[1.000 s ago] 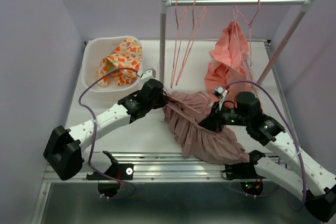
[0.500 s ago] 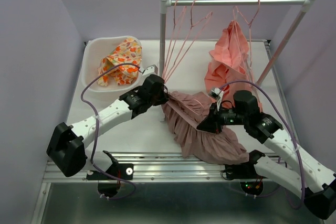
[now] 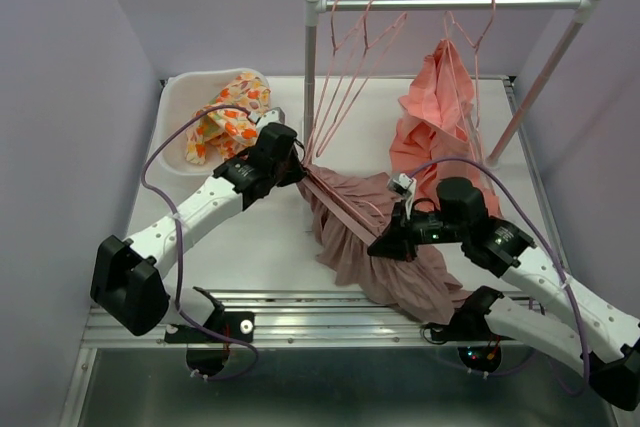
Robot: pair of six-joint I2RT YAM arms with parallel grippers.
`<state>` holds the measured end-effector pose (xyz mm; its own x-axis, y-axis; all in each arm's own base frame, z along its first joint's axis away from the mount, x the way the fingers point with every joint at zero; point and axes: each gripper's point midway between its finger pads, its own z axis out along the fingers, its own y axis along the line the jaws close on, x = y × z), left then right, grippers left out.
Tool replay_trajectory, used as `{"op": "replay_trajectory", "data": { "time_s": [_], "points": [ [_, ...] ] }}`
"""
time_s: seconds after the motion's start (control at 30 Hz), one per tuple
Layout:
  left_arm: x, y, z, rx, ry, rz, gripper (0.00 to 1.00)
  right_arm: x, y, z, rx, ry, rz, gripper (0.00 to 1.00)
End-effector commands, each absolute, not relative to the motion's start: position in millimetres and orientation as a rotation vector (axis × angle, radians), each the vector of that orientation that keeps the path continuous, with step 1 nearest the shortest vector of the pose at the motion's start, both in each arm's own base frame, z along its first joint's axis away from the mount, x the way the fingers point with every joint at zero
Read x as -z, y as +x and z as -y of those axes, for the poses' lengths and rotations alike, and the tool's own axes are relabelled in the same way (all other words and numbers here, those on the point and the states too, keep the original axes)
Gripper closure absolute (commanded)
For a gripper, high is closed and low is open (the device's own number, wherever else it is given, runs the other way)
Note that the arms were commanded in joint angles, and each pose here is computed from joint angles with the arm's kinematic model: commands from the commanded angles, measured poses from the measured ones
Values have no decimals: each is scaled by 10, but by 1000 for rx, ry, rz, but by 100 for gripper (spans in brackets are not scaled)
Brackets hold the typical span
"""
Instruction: Remove the skirt from the hanger
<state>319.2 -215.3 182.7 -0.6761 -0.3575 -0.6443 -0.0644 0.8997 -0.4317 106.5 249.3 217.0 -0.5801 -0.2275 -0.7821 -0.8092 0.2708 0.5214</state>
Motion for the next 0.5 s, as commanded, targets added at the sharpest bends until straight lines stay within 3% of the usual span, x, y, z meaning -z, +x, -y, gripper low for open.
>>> {"op": "replay_trajectory", "data": {
  "time_s": [0.0, 0.47],
  "points": [
    [-2109, 3642, 1503, 221, -443, -2102, 100, -2030, 669, -2417, -1393, -1003, -2109, 99],
    [-1545, 3138, 1601, 387, -407, -2200, 100, -2855, 1268, -2523, -1211, -750, -1856, 99]
  ]
}}
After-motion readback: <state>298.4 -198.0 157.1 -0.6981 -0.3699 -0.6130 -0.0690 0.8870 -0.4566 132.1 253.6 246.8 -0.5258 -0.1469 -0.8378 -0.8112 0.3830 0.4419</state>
